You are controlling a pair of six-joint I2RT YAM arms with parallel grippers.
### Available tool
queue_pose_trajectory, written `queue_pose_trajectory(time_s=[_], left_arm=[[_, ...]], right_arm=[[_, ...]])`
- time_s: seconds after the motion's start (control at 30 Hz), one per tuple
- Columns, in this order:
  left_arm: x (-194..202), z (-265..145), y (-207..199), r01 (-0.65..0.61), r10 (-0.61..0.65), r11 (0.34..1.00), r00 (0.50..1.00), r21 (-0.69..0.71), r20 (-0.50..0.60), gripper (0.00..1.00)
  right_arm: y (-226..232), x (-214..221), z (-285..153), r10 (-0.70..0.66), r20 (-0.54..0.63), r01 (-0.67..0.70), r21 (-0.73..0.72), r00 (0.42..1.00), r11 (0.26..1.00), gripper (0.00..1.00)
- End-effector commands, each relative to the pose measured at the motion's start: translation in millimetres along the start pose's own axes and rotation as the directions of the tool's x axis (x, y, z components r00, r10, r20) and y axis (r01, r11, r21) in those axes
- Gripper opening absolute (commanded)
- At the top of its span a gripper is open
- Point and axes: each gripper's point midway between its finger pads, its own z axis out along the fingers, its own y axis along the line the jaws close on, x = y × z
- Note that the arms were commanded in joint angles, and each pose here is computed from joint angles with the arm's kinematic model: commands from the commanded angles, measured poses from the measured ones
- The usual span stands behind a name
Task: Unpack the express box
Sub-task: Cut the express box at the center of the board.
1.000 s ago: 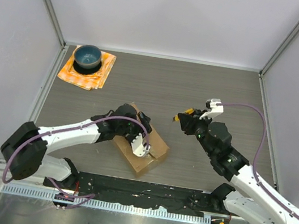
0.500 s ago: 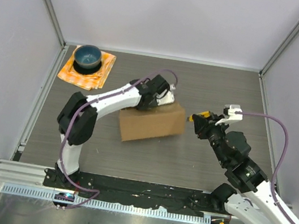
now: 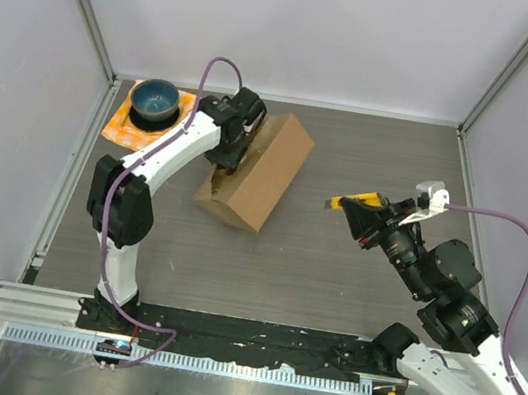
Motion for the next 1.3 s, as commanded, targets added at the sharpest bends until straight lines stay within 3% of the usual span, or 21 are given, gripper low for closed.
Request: queue_pose_trajectory(time_s=[0.0,0.03,0.17,0.2,0.3,0.37,0.4,0.43,0.47,0.5,0.57,0.67,0.83,0.93,1.07,1.13,1.27], left_arm=[[2.1,-45.9,-25.1,0.326,-0.323,0.907,0.945,0.267,-0.057,0.0],[4.9,-53.1,-38.8,0.354,-0.337,0.863,0.935,0.361,-0.112,0.0],[21.6,-38.2,-50.7,0.42,-0.346,0.815,0.905,0.399,-0.247,0.0],[26.2,-36.2,-54.2,0.43,-0.34,0.809,0.899,0.401,-0.277,0.0],[34.5,-33.2,-65.1,0.446,-0.321,0.786,0.887,0.429,-0.333,0.0],[42.7,-28.6,-69.5,0.444,-0.302,0.791,0.882,0.42,-0.363,0.0],[48.1,-24.6,-70.2,0.444,-0.294,0.795,0.878,0.413,-0.378,0.0],[50.7,-22.9,-72.0,0.447,-0.29,0.793,0.875,0.415,-0.388,0.0],[55.3,-21.9,-74.2,0.447,-0.279,0.791,0.871,0.418,-0.405,0.0],[62.0,-21.2,-78.9,0.455,-0.264,0.781,0.862,0.427,-0.433,0.0],[64.8,-23.9,-79.0,0.452,-0.255,0.78,0.861,0.432,-0.44,0.0],[61.6,-33.3,-79.1,0.453,-0.258,0.767,0.866,0.455,-0.428,0.0],[68.6,-46.2,-85.8,0.486,-0.264,0.724,0.851,0.489,-0.455,0.0],[70.9,-48.7,-88.5,0.5,-0.27,0.711,0.844,0.495,-0.464,0.0],[72.0,-57.1,-91.9,0.515,-0.301,0.681,0.845,0.52,-0.443,0.0],[71.7,-69.2,-101.1,0.531,-0.279,0.624,0.837,0.573,-0.472,0.0],[66.1,-82.2,-105.0,0.543,-0.276,0.576,0.833,0.612,-0.479,0.0]], right_arm=[[85.2,-34.4,3.7,0.022,0.065,0.007,-0.415,0.998,0.91,0.01],[101.2,-22.5,9.7,0.02,0.012,-0.011,-0.496,1.0,0.868,0.01],[140.1,-29.9,18.8,0.086,0.02,-0.052,-0.658,0.996,0.752,0.01],[151.4,-34.0,19.6,0.071,0.065,-0.006,-0.696,0.995,0.718,0.01],[187.8,-2.3,29.2,-0.09,0.004,0.061,-0.76,0.996,0.647,0.01],[222.6,-1.8,38.0,-0.217,0.054,0.169,-0.811,0.975,0.56,0.01],[225.3,13.4,39.7,-0.288,-0.003,0.163,-0.82,0.958,0.549,0.01],[231.2,22.1,44.3,-0.385,0.045,0.247,-0.834,0.922,0.494,0.01],[249.1,2.7,39.8,-0.4,0.093,0.282,-0.849,0.912,0.446,0.01],[247.4,35.8,47.1,-0.487,0.022,0.257,-0.87,0.873,0.421,0.01],[254.4,31.2,50.4,-0.547,0.082,0.32,-0.878,0.833,0.355,0.01],[246.4,53.0,57.6,-0.611,0.056,0.326,-0.882,0.79,0.34,0.01],[235.1,72.5,51.9,-0.641,0.024,0.321,-0.88,0.768,0.352,0.01],[227.7,96.8,48.2,-0.698,0.003,0.344,-0.872,0.716,0.349,0.01],[212.5,118.4,58.2,-0.726,-0.048,0.408,-0.801,0.686,0.438,0.01],[211.0,113.0,63.7,-0.669,-0.054,0.41,-0.754,0.741,0.514,0.01],[182.2,112.0,66.8,-0.571,-0.046,0.428,-0.615,0.819,0.662,0.01]])
